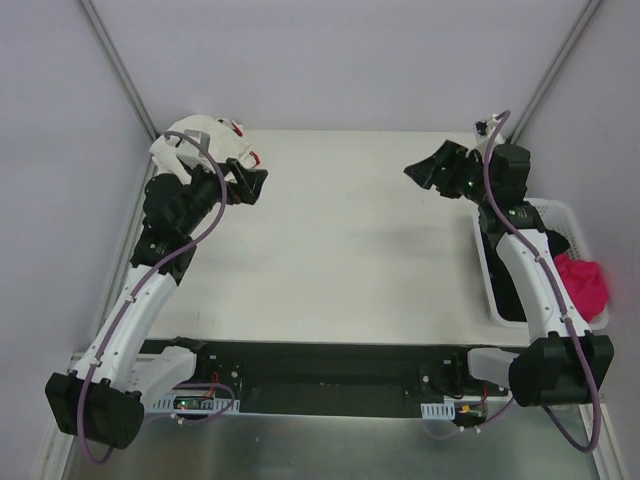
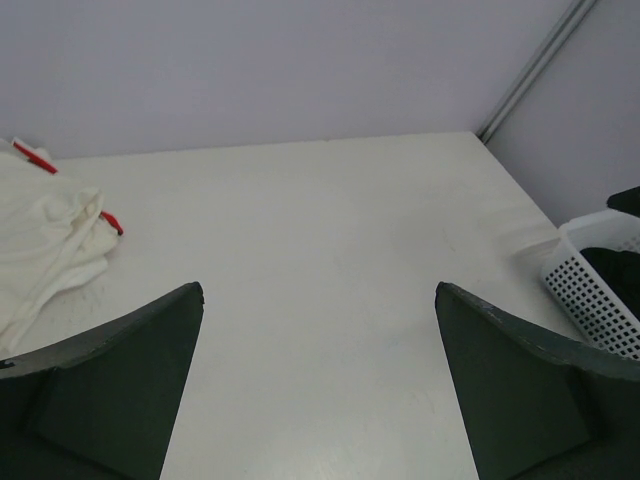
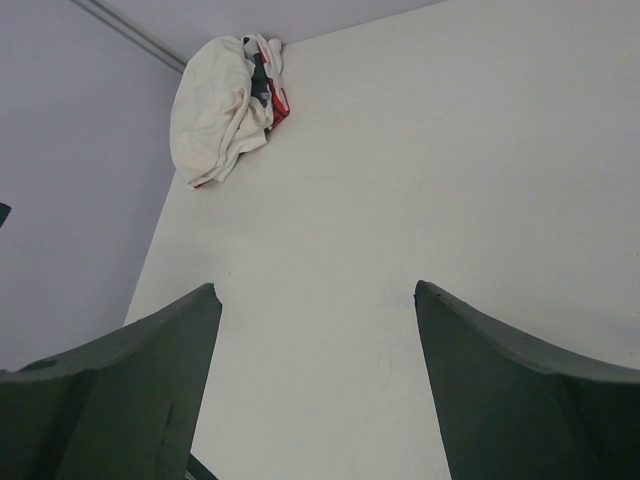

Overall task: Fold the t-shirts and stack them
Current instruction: Put the neatly folded tshirt into the corner of the board with the left arm

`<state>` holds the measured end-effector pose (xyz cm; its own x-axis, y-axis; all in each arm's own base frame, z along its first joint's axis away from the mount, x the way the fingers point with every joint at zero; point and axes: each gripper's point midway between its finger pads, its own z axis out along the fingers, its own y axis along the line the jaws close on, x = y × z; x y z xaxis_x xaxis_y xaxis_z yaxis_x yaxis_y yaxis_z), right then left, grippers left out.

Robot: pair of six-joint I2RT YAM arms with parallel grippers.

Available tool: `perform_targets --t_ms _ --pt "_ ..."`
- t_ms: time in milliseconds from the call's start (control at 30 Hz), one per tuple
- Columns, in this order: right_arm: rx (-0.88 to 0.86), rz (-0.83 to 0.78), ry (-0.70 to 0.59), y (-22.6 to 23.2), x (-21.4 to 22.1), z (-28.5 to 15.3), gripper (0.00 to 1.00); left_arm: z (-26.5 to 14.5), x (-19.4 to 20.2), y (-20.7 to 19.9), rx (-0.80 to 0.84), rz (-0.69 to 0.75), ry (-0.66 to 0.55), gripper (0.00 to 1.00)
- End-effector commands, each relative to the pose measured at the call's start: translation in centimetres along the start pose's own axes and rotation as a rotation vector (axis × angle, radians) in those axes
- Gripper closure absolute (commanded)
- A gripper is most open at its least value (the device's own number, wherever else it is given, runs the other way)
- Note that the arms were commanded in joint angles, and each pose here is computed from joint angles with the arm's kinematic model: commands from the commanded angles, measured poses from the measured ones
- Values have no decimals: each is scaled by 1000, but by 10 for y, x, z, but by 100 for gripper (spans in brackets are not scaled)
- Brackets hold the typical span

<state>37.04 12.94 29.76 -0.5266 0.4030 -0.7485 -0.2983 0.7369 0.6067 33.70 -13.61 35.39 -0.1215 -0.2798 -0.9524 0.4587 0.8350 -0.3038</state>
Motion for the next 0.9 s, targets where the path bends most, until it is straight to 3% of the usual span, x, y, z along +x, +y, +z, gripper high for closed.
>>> perform_targets --t_ms 0,300,567,667,867 --pt "6 -71 -19 7 5 -4 19 -6 29 16 -67 -19 19 1" --pt "-28 -72 0 24 12 4 18 -21 31 23 -122 -19 7 1" --pt "-24 -68 15 23 17 3 18 -22 20 60 -330 -12 -54 1" --pt "-21 -56 20 21 20 4 18 -4 23 86 -432 18 -33 1" --pt "-23 -52 34 20 25 1 18 31 31 99 -448 49 37 1"
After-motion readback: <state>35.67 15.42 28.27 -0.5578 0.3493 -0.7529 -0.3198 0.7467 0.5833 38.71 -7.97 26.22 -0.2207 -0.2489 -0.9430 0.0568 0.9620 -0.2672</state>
